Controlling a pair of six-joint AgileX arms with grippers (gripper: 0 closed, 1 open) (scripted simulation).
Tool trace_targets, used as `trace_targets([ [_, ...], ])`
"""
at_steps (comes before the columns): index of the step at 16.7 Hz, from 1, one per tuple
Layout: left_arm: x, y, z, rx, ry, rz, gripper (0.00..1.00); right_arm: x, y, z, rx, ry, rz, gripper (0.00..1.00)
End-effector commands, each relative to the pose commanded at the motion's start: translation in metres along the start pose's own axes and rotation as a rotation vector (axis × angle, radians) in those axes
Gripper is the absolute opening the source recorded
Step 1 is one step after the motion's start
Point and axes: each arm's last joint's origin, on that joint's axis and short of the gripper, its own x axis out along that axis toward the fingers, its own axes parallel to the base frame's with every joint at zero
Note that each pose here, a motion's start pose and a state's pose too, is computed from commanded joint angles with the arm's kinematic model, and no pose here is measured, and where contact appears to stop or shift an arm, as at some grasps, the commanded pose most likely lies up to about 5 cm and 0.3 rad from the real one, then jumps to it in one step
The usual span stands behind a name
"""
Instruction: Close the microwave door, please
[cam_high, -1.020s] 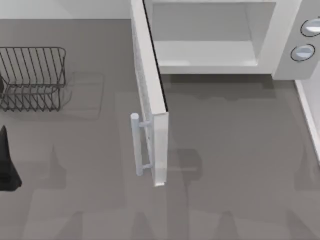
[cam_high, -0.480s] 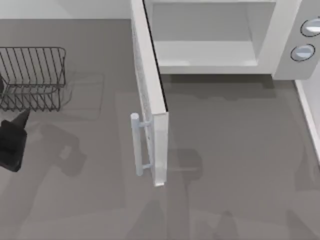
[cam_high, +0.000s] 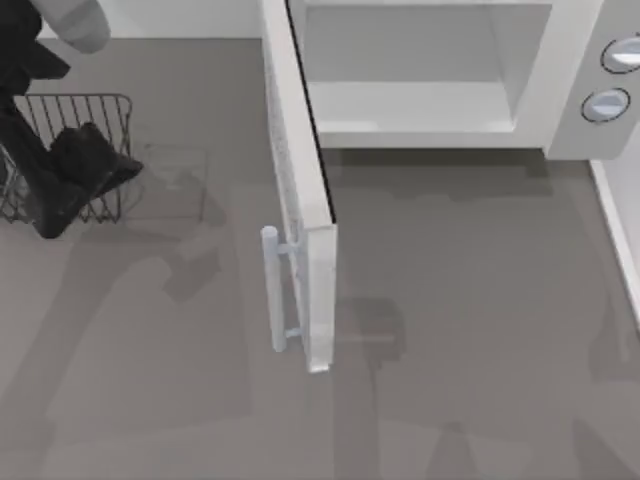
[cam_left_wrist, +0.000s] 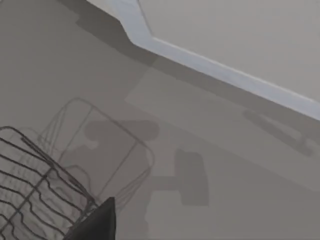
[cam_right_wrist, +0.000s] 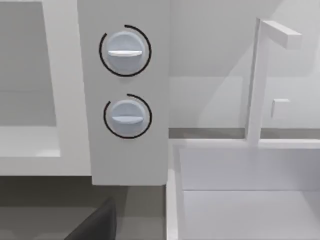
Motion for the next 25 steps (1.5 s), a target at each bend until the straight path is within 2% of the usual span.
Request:
trace_targets([
  [5, 0.035, 0.024, 0.055, 0.16, 0.097, -0.253, 1.0, 0.0, 0.0, 0.0, 0.0, 0.0, 0.0, 1.0],
  [8, 0.055, 0.03, 0.077, 0.226, 0.122, -0.359, 1.0, 0.0, 0.0, 0.0, 0.0, 0.0, 0.0, 1.0],
  [10, 0.064, 0.032, 0.085, 0.257, 0.128, -0.405, 1.0, 0.0, 0.0, 0.0, 0.0, 0.0, 0.0, 1.0],
  [13, 0.069, 0.033, 0.09, 0.274, 0.129, -0.428, 1.0, 0.0, 0.0, 0.0, 0.0, 0.0, 0.0, 1.0],
  [19, 0.073, 0.032, 0.09, 0.272, 0.13, -0.427, 1.0, 0.0, 0.0, 0.0, 0.0, 0.0, 0.0, 1.0],
  [25, 0.126, 0.011, 0.08, 0.276, 0.125, -0.425, 1.0, 0.0, 0.0, 0.0, 0.0, 0.0, 0.0, 1.0],
])
